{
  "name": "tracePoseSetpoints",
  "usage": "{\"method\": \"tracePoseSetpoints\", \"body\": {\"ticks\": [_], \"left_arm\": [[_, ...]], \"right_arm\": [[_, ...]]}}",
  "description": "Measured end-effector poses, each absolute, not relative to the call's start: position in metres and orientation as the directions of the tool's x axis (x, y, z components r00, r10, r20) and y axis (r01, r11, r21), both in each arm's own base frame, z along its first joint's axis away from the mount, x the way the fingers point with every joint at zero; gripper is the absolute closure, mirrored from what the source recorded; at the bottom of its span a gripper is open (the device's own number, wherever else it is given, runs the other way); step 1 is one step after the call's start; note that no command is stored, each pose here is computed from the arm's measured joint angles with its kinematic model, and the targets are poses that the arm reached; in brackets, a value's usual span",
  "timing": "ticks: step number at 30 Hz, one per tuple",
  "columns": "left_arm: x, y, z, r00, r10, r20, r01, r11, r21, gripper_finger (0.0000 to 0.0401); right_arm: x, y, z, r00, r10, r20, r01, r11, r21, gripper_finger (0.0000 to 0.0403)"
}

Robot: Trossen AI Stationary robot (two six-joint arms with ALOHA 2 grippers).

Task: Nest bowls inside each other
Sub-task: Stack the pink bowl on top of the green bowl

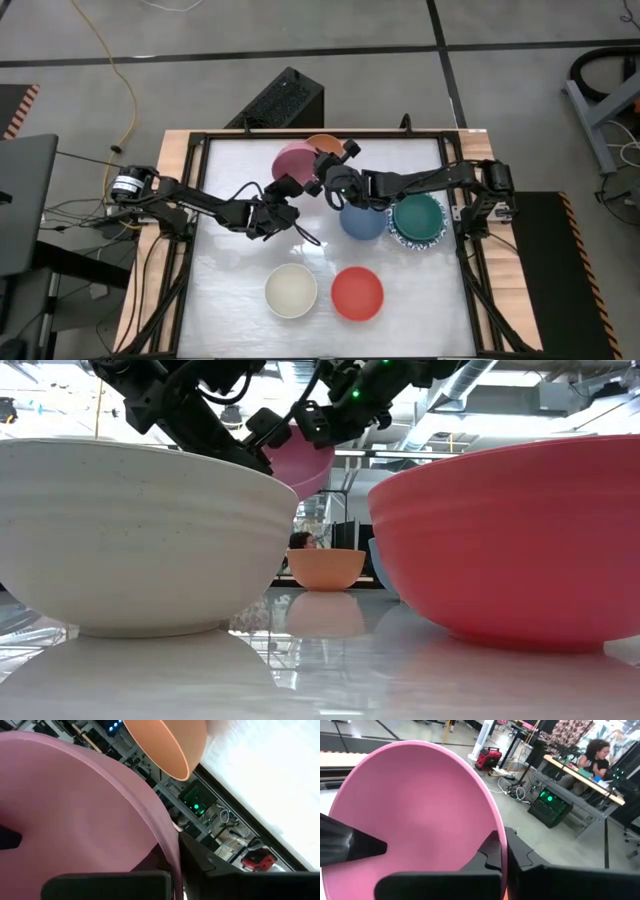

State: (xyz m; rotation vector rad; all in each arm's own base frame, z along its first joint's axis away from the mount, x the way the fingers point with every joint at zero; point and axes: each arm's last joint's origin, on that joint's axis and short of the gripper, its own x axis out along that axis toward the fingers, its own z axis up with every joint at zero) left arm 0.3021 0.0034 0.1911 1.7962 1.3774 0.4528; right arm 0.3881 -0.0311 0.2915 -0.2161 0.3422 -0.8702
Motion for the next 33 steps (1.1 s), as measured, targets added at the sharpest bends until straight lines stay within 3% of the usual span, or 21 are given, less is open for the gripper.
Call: {"method": "tracePoseSetpoints", "body": {"ticks": [5, 20, 28, 33], "left_arm": [[0.302, -0.001, 0.190, 0.358, 0.913, -0.194, 0.638, -0.088, 0.765, 0.0370], [0.293, -0.008, 0.201, 0.371, 0.908, -0.192, 0.622, -0.090, 0.778, 0.0209], [0.283, -0.017, 0.216, 0.408, 0.893, -0.190, 0.561, -0.082, 0.823, 0.0200], [0.268, -0.032, 0.237, 0.505, 0.838, -0.205, 0.479, -0.075, 0.874, 0.0199]], "right_arm": [[0.388, -0.030, 0.290, 0.610, -0.760, -0.223, 0.694, 0.649, -0.313, 0.0394], [0.390, -0.025, 0.289, 0.659, -0.714, -0.234, 0.651, 0.698, -0.298, 0.0394], [0.388, -0.025, 0.290, 0.663, -0.707, -0.248, 0.646, 0.707, -0.287, 0.0394], [0.386, -0.025, 0.288, 0.652, -0.706, -0.278, 0.646, 0.708, -0.283, 0.0394]]}}
